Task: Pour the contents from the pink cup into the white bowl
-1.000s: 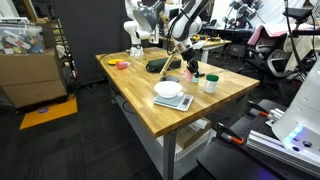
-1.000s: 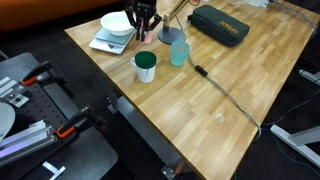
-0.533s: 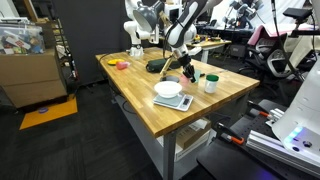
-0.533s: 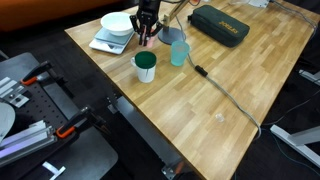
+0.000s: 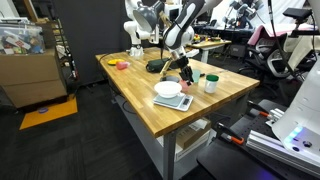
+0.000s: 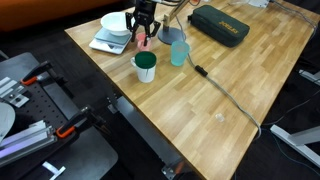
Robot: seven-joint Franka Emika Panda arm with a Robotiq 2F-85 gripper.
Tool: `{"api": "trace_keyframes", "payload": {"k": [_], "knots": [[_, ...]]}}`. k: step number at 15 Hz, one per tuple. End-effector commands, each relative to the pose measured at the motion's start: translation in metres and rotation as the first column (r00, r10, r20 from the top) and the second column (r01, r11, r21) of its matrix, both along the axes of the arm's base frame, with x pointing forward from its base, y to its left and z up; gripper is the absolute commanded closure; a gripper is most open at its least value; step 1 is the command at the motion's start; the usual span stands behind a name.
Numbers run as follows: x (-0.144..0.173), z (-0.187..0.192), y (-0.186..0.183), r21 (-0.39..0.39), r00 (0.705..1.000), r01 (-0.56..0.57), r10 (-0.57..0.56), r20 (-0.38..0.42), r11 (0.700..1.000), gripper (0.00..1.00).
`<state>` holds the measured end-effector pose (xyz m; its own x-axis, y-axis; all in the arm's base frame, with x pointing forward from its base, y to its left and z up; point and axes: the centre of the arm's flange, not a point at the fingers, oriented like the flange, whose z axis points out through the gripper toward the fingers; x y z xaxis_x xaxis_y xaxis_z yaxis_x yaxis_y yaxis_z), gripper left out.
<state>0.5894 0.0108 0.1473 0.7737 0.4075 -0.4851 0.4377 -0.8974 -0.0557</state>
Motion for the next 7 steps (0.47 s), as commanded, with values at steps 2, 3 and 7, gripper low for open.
{"api": "trace_keyframes", "payload": {"k": [2,3,7], "knots": [[0.0015,0.006,0.0055,0.015,1.0,-0.012,0.011,0.007,1.0,0.3],[0.002,0.0089,0.0069,0.019,1.0,-0.013,0.013,0.009,1.0,0.22],[0.0014,0.0096,0.0063,0.022,1.0,-0.014,0.014,0.008,1.0,0.19]]}}
